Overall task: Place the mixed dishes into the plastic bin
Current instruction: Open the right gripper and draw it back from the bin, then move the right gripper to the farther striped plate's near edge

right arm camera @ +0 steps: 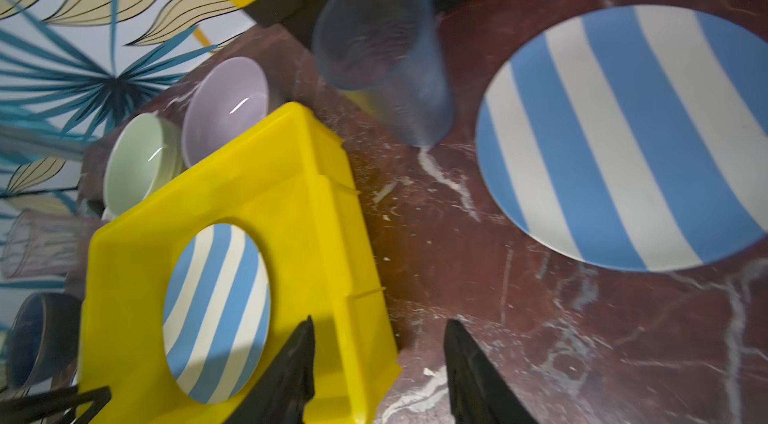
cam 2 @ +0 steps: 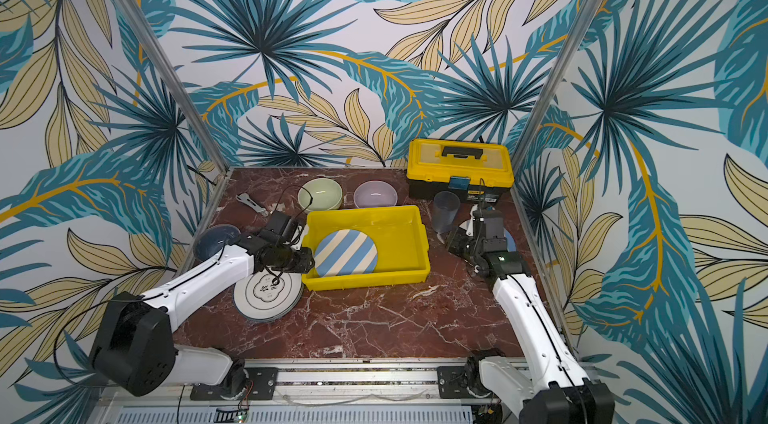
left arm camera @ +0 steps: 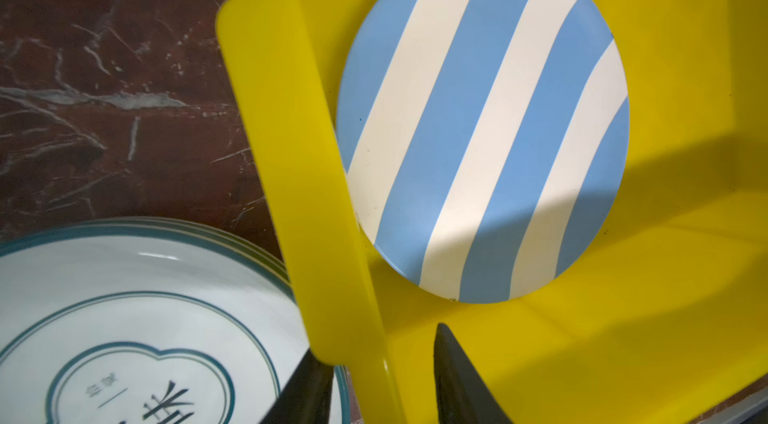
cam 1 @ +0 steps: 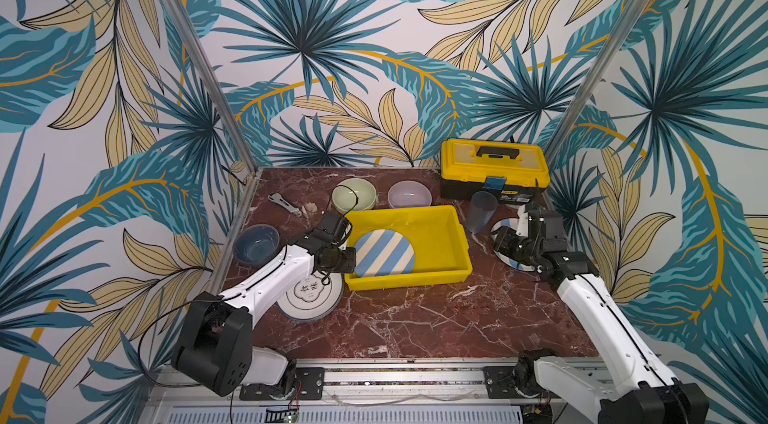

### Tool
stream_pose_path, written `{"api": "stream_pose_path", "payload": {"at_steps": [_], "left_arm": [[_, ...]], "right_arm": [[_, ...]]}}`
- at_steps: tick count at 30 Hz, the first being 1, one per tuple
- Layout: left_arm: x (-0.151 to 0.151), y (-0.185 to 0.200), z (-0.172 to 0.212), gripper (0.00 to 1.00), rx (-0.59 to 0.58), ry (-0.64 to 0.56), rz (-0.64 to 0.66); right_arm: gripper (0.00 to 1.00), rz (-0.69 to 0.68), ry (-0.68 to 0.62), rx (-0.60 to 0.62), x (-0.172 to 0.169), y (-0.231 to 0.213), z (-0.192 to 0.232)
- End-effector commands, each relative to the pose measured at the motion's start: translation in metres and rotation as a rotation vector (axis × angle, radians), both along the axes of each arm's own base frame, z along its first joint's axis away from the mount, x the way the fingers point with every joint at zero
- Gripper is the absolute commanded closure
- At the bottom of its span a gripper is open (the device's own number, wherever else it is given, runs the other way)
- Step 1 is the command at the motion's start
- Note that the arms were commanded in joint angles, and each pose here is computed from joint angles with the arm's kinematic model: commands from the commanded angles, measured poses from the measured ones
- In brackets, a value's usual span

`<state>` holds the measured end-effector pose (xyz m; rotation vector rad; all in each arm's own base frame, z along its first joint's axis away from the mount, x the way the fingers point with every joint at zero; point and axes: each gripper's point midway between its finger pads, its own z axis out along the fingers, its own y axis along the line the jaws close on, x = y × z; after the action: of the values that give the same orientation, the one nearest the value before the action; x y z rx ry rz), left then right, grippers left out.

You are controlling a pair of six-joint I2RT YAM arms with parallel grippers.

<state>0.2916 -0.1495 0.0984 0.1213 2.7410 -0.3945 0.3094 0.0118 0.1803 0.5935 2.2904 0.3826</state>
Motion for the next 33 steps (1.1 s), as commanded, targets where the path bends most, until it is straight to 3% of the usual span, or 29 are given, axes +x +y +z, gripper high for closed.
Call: {"api": "stream_pose_path", "payload": {"at_steps": [1,7,13,25,33], "left_arm": [[0.004,-0.004,0.014,0.59,-0.021,-0.049,-0.020],[0.005,-0.006,0.014,0.59,-0.023,-0.049,-0.026],[0.005,-0.005,0.011,0.59,-0.019,-0.051,-0.023],[0.005,-0.007,0.010,0.59,-0.030,-0.052,-0.028],[0.005,-0.007,0.007,0.59,-0.029,-0.049,-0.026]], "right_arm": [[0.50,-0.067,-0.020,0.116,-0.004,-0.013,-0.012],[0.56,-0.287,-0.066,0.281,-0.004,-0.060,-0.049],[0.61,-0.429,-0.094,0.357,-0.014,-0.090,-0.087],[0.63,-0.541,-0.068,0.396,-0.027,-0.113,-0.134],[0.64,-0.554,-0.088,0.430,-0.018,-0.123,-0.150]]}}
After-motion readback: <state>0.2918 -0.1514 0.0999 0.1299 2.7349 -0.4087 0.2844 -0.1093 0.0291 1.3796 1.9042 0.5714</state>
